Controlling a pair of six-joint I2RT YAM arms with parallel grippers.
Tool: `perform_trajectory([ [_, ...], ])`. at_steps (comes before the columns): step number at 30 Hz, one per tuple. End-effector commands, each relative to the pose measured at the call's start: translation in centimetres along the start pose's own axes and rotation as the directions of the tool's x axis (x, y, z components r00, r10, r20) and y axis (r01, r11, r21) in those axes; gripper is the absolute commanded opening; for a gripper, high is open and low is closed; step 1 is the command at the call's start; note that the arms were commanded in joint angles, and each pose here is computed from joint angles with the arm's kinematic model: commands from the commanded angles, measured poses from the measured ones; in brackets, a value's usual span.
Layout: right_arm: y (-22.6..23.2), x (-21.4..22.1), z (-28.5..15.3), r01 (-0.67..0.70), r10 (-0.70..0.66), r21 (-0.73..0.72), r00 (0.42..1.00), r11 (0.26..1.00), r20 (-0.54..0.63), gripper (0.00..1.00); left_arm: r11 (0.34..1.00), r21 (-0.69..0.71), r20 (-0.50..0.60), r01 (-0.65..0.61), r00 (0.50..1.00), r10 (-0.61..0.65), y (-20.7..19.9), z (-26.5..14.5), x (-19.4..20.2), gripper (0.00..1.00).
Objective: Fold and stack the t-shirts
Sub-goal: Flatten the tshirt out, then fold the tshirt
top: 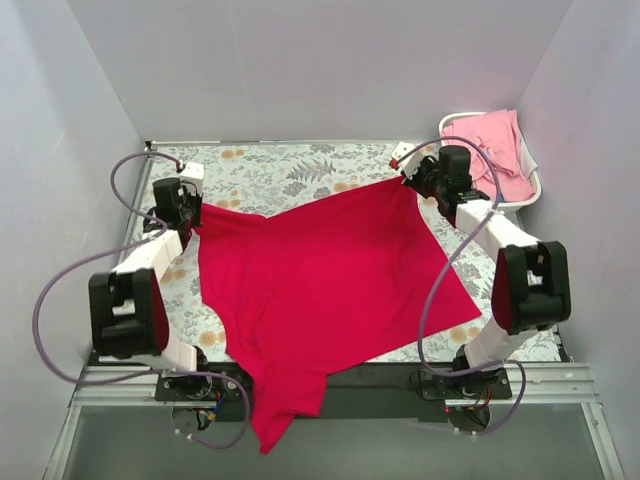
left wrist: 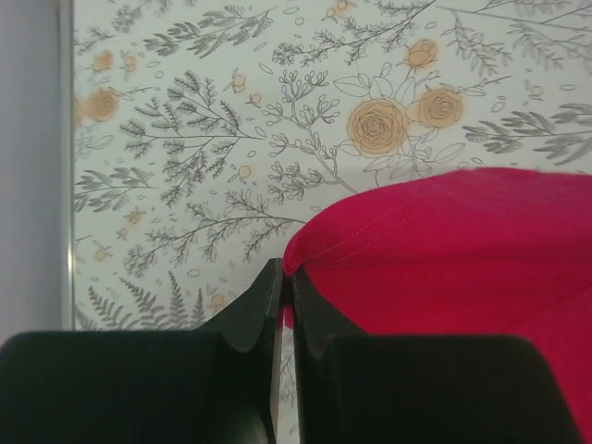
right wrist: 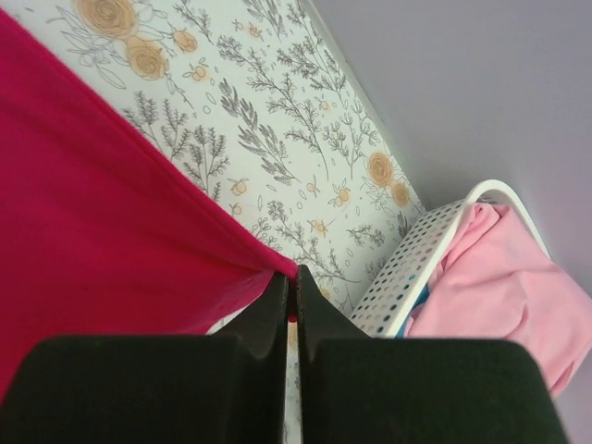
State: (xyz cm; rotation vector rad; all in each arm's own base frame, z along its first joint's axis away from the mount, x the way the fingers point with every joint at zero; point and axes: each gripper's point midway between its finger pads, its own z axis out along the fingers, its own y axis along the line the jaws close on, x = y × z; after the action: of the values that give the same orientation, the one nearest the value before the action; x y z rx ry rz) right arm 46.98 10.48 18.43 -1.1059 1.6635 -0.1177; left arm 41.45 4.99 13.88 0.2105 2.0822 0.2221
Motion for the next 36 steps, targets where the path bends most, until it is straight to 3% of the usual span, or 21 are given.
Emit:
perform_trajectory([
  [1,-6.1,-3.8,1.8,0.045,-0.06,0.167,0.994,0.985,0.089,0.01,0.995,-0.101,0.131,0.015,0.991,-0.002,2.7,2.9,-4.4,0.0],
  [3,-6.4,-3.6,2.9,0.044,-0.058,0.169,0.995,0.985,0.081,0.01,0.995,-0.104,0.096,0.006,0.995,0.004,2.6,5.7,-3.4,0.0],
  [11,-8.0,-2.8,6.5,0.046,-0.056,0.19,0.997,0.981,0.046,0.01,0.975,-0.223,0.145,-0.021,0.988,0.054,6.3,11.3,-7.7,0.0],
  [19,-8.1,-1.5,8.5,0.074,-0.075,0.196,0.997,0.978,0.0,0.01,0.987,-0.159,0.101,-0.037,0.993,0.053,5.9,16.3,-8.5,0.0],
  [25,-8.3,-1.1,9.3,0.086,-0.086,0.192,0.996,0.978,-0.012,0.01,0.992,-0.125,0.066,-0.007,0.998,0.015,5.0,15.0,-9.1,0.0],
  [31,-8.6,-1.0,9.9,0.117,-0.116,0.186,0.993,0.976,-0.018,0.01,0.998,-0.06,-0.081,0.02,0.996,-0.025,1.8,10.0,-6.9,0.0],
  [36,-9.1,-1.2,10.7,0.127,-0.129,0.186,0.992,0.974,-0.004,0.01,0.994,-0.064,-0.143,0.09,0.985,-0.099,0.4,6.1,-6.1,0.0],
])
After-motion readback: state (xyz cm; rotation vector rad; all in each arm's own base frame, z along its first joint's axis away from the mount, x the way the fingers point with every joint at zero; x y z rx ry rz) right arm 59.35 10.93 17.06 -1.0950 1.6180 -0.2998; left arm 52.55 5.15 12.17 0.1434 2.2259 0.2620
